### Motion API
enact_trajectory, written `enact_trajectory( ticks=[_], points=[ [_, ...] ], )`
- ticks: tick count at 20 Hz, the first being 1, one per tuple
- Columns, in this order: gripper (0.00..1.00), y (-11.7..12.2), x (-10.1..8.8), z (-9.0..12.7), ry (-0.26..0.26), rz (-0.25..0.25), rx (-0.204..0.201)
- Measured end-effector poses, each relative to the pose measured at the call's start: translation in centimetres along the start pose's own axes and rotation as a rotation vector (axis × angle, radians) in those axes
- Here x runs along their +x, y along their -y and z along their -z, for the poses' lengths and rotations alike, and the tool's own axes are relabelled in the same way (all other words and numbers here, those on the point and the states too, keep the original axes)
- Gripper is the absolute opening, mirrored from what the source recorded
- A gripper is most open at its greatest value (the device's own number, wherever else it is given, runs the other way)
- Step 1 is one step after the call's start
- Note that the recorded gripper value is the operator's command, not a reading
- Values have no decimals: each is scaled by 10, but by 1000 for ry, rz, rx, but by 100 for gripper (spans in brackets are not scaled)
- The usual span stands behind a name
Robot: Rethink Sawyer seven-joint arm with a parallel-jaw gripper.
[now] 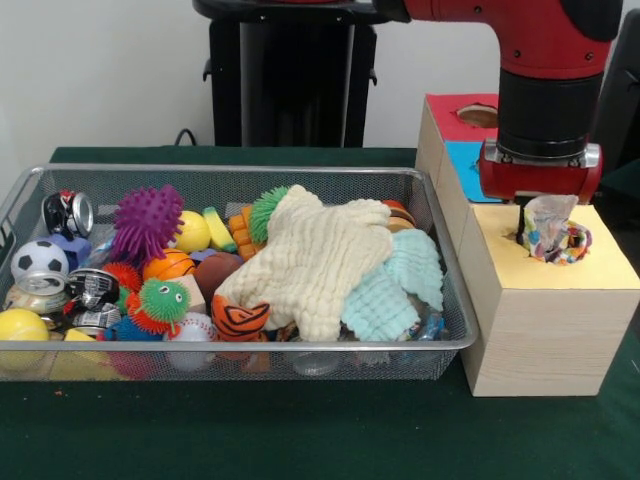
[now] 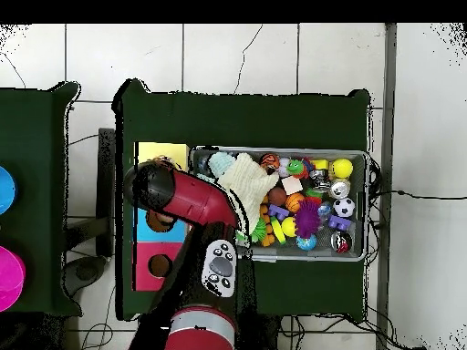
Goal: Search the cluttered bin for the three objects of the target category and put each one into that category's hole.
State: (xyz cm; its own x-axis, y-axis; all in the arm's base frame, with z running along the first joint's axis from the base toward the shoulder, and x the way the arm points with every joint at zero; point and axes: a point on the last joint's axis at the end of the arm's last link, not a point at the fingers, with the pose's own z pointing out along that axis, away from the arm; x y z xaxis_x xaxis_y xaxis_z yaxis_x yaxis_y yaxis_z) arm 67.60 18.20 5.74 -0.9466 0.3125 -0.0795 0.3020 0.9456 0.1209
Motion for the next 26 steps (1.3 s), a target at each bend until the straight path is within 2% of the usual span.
enact_trajectory(
  ticks=[14, 15, 26],
  points=[
    [0, -8, 9, -12, -22, 9, -7],
    [100, -8, 9, -13, -22, 9, -7],
    [100, -12, 10, -13, -18, 17, -7]
  ],
)
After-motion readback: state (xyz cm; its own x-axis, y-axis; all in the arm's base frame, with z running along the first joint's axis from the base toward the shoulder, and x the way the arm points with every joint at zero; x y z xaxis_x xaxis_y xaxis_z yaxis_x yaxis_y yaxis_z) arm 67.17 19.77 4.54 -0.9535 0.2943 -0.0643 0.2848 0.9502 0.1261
